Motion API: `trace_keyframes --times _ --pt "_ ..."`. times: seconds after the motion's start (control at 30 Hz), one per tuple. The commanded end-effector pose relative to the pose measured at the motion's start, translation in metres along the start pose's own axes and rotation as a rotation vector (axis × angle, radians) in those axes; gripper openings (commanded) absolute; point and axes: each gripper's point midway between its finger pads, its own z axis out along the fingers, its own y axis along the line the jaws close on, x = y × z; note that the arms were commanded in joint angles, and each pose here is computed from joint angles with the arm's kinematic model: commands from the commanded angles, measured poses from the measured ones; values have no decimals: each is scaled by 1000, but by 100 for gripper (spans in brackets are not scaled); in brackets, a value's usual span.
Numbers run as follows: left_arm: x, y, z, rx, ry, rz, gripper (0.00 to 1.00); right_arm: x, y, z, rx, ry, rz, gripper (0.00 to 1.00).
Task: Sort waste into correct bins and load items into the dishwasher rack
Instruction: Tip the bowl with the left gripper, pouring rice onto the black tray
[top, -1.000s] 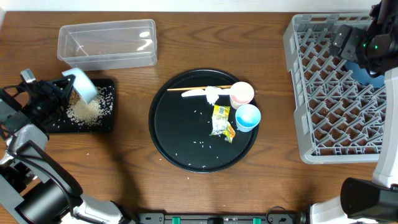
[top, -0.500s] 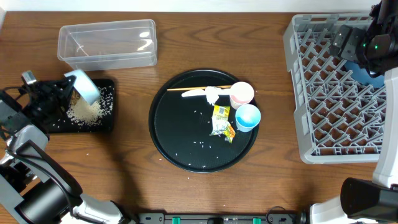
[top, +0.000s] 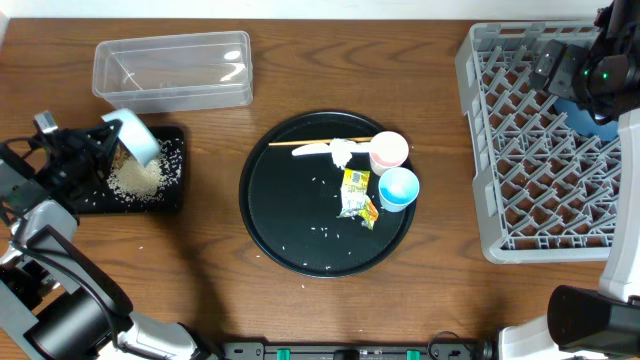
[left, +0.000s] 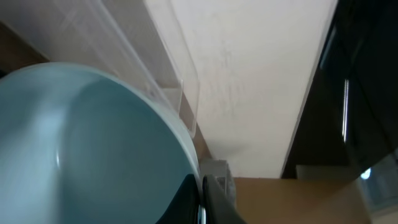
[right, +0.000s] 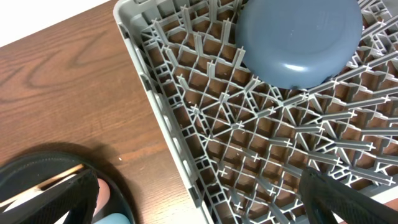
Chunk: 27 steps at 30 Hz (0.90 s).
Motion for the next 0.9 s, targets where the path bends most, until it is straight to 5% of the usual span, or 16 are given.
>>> trace_keyframes --times 0.0,0.37,0.6,0.73,0.87 --pt "8 -18 3 63 61 58 6 0 -4 -1 14 -4 17 99" --pt "55 -151 9 281 181 416 6 0 -4 -1 14 -4 17 99" --pt "101 -200 20 354 237 524 6 0 -4 -1 14 -4 17 99" --pt "80 -204 30 335 96 473 6 0 -4 -1 14 -4 17 99" --pt "22 -179 35 198 -193 318 6 0 -4 -1 14 -4 17 99"
